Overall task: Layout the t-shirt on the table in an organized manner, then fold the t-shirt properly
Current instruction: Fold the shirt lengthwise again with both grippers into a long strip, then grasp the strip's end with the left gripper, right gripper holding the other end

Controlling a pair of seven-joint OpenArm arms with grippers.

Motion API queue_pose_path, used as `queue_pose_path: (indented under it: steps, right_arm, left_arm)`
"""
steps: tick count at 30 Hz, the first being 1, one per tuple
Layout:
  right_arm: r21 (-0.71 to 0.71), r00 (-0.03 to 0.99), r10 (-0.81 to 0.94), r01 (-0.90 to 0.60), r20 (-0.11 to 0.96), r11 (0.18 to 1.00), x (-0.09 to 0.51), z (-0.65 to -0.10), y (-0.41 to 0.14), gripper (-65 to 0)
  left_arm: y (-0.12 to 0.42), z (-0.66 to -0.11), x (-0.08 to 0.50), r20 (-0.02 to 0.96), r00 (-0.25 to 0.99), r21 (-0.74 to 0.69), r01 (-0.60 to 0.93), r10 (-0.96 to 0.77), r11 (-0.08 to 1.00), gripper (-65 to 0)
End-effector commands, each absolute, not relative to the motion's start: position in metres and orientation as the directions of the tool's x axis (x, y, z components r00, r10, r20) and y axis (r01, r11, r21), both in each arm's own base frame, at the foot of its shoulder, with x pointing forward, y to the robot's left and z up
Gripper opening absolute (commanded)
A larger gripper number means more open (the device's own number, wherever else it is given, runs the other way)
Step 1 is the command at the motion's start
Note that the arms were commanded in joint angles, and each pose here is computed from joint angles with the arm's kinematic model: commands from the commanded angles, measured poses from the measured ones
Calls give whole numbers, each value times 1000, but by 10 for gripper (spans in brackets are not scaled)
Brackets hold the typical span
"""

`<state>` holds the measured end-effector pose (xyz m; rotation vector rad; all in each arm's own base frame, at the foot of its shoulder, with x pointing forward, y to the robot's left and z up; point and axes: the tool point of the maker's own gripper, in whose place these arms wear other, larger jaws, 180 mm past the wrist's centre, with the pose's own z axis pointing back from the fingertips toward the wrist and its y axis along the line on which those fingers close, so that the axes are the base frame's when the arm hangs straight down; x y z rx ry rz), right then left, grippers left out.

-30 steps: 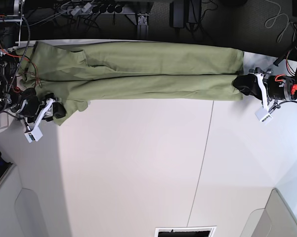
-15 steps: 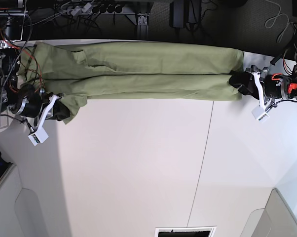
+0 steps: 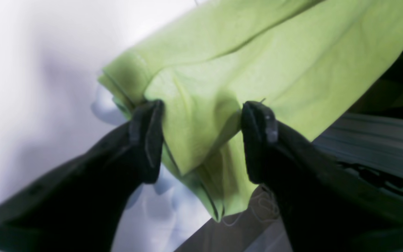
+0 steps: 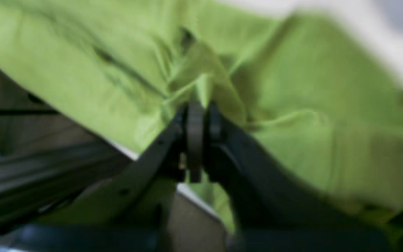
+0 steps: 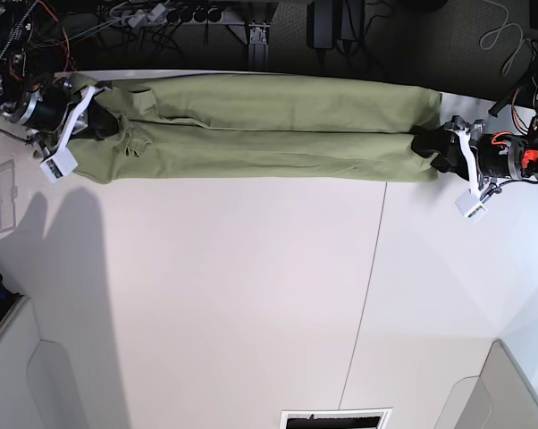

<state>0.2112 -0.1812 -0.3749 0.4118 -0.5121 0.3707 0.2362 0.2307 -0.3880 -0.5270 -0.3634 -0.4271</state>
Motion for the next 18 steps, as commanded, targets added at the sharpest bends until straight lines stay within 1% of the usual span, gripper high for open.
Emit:
queue_pose_path:
  steps: [1,2,3,4,11,15,18]
  right_arm:
    - [272,782,233,-454,577,849,219,-363,-182,-432]
    - [273,785,234,-453,574,849,218,-364,-182,-358]
    - [268,785,237,-452,572,851,218,-365,-183,-309]
    - [263,785,240,-452,571,852,218,-365,-184,-296]
    - [251,767,225,-448,601,858,224,-360,-185,-298]
    - [217,769,237,-437,594,873,225,-366,-188,-298]
    - [180,777,236,-407,583,896,226,-374,-196,-298]
  left_arm:
    - [234,-374,248,480,829,-388,495,-289,777,-278]
    - [234,-373,249,482,828,-387,495,-287,778,-278]
    - [235,-372,250,486,827,-388,492,-281,779,-278]
    - [235,-369,252,495,826,-390,489,-270,780,-278]
    - [263,-340,272,562,806,-363,441,-184,821,-278]
    - [272,-337,265,564,815,-386,404,-135,829,-278]
    - [274,-345,253,545,831,-401,378,-115,834,-277]
